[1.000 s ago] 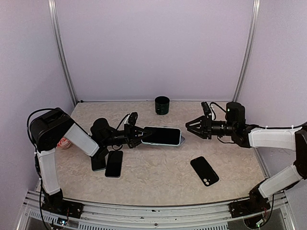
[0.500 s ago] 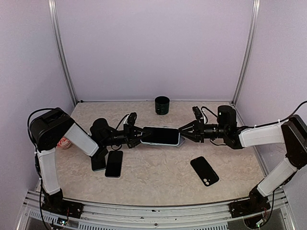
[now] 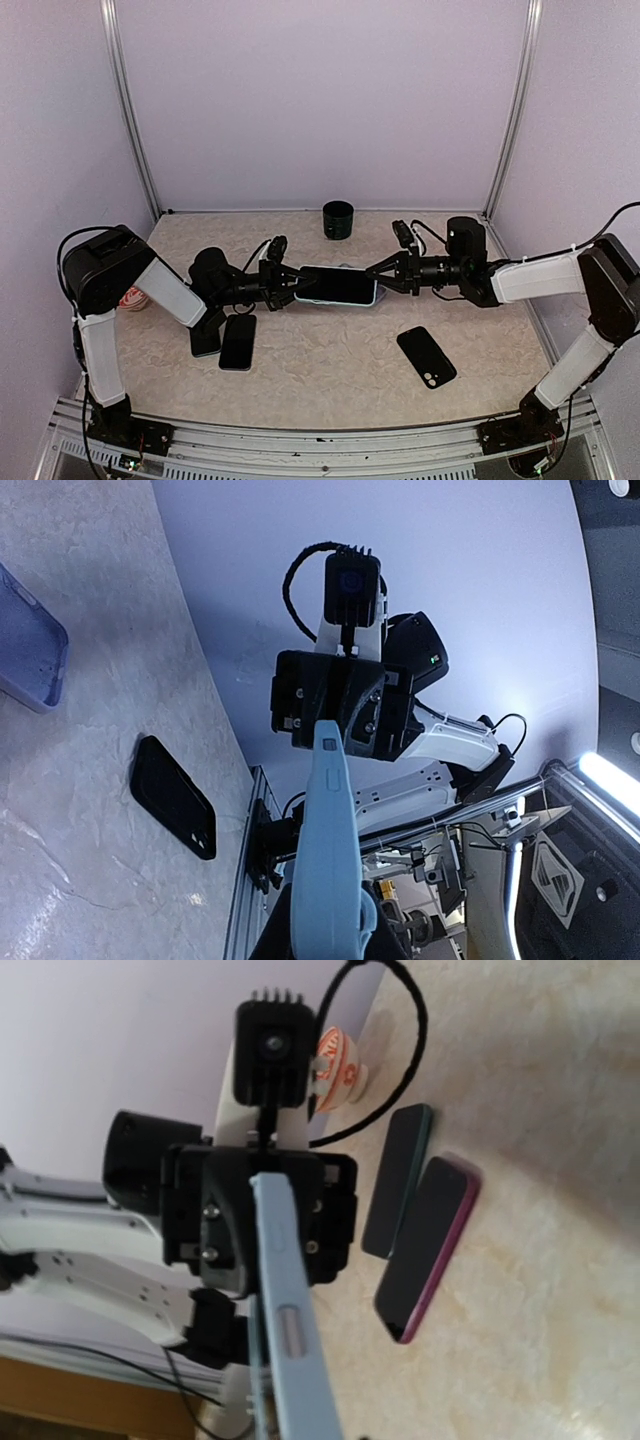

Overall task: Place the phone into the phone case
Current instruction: Press the bottom right corner of the phone case.

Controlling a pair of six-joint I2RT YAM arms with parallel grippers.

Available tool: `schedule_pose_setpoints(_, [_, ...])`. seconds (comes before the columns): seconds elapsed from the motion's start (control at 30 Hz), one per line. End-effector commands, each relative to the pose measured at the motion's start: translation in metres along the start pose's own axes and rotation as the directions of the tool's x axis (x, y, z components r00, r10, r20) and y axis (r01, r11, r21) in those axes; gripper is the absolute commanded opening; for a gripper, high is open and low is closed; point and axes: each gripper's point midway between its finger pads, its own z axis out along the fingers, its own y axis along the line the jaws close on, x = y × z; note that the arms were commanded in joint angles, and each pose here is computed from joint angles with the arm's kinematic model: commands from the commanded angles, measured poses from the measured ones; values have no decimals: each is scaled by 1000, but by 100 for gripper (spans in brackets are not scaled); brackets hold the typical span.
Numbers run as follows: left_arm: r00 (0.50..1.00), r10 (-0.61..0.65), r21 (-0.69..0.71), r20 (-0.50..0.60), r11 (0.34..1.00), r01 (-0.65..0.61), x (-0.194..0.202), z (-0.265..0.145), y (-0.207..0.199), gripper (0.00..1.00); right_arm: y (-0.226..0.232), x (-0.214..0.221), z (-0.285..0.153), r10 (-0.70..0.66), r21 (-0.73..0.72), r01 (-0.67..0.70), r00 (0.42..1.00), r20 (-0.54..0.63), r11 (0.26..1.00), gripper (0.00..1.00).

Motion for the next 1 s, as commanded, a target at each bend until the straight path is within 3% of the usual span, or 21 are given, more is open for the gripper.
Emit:
schedule_pose_setpoints(0.0, [998, 68, 68, 7, 995, -68, -3, 4, -21, 0, 0, -2, 5, -20, 20, 20, 1000, -16, 1000, 0])
schedule_pose_setpoints(0.1, [998, 66, 67, 8, 996, -67, -3, 4, -20, 0, 4, -2, 3, -25, 4, 25, 1000, -17, 1000, 0])
schedule_pose_setpoints(0.33, [998, 69, 72, 7, 995, -70, -3, 4, -23, 0, 27, 6, -20, 50, -267, -50, 999, -5, 962, 0])
schedule_pose_setpoints(0.5, [997, 73, 75, 6, 994, -74, -3, 4, -24, 0, 29, 11, -29, 159, -362, -154, 987, -18, 919, 0])
schedule_pose_setpoints(0.97, [997, 77, 79, 5, 994, -77, -4, 4, -26, 0, 29, -2, -45, 260, -410, -220, 965, 44, 885, 3])
